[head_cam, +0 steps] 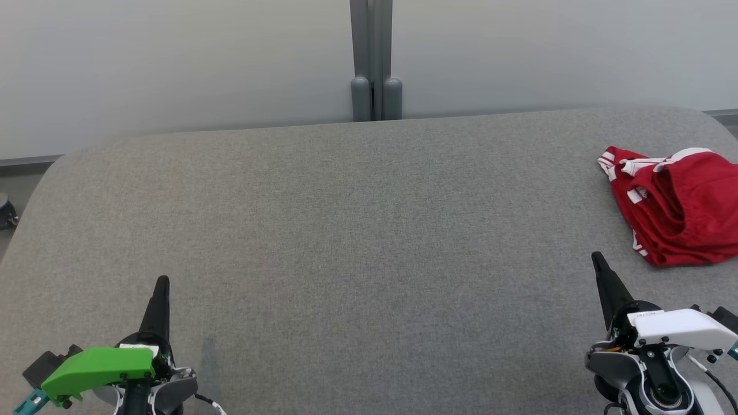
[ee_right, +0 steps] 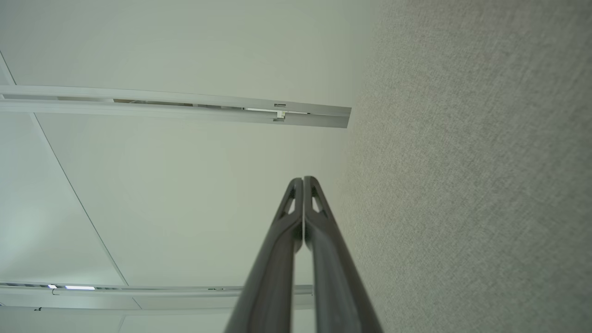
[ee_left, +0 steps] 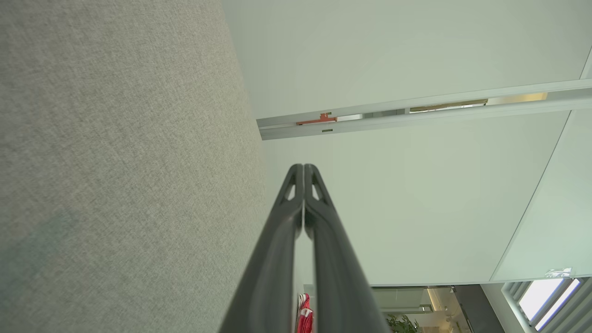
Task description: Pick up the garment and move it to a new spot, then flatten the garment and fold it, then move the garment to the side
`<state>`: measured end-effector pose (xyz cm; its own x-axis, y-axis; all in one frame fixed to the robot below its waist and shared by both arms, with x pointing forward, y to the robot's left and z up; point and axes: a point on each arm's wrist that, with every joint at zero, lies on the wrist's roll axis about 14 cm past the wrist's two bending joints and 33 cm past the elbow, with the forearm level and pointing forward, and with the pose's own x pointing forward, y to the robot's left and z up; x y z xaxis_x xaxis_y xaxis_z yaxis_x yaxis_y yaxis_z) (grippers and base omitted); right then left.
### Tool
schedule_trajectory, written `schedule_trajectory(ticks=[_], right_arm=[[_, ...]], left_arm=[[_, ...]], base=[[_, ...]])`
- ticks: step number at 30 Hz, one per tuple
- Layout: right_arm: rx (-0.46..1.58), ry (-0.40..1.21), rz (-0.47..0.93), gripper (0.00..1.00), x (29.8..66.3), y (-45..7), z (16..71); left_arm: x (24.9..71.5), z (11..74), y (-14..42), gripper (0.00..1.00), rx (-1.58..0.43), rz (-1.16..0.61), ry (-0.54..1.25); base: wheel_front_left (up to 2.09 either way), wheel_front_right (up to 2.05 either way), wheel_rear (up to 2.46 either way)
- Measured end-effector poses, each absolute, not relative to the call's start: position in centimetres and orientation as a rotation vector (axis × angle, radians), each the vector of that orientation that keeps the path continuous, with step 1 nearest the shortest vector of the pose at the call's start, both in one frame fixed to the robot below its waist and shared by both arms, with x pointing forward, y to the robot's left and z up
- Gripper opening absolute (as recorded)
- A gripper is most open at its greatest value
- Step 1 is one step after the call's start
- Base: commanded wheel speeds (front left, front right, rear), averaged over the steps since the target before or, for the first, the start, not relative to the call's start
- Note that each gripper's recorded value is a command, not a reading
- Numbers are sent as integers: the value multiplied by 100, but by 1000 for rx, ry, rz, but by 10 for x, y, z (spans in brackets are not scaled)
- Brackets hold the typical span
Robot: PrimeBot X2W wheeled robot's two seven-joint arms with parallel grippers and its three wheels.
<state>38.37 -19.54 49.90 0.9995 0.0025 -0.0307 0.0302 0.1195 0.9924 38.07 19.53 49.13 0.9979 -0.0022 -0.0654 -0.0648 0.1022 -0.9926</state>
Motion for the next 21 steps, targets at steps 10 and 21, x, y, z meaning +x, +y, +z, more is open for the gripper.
schedule_trajectory(ticks=[10,21], right_arm=[[1520,19,-16,0,385,-198,501],[1573,6,-8,0,388,-200,504]], left_arm=[[384,497,198,0,-1527,27,33],[388,504,200,0,-1573,8,7]], base=[[0,0,0],[0,0,0]])
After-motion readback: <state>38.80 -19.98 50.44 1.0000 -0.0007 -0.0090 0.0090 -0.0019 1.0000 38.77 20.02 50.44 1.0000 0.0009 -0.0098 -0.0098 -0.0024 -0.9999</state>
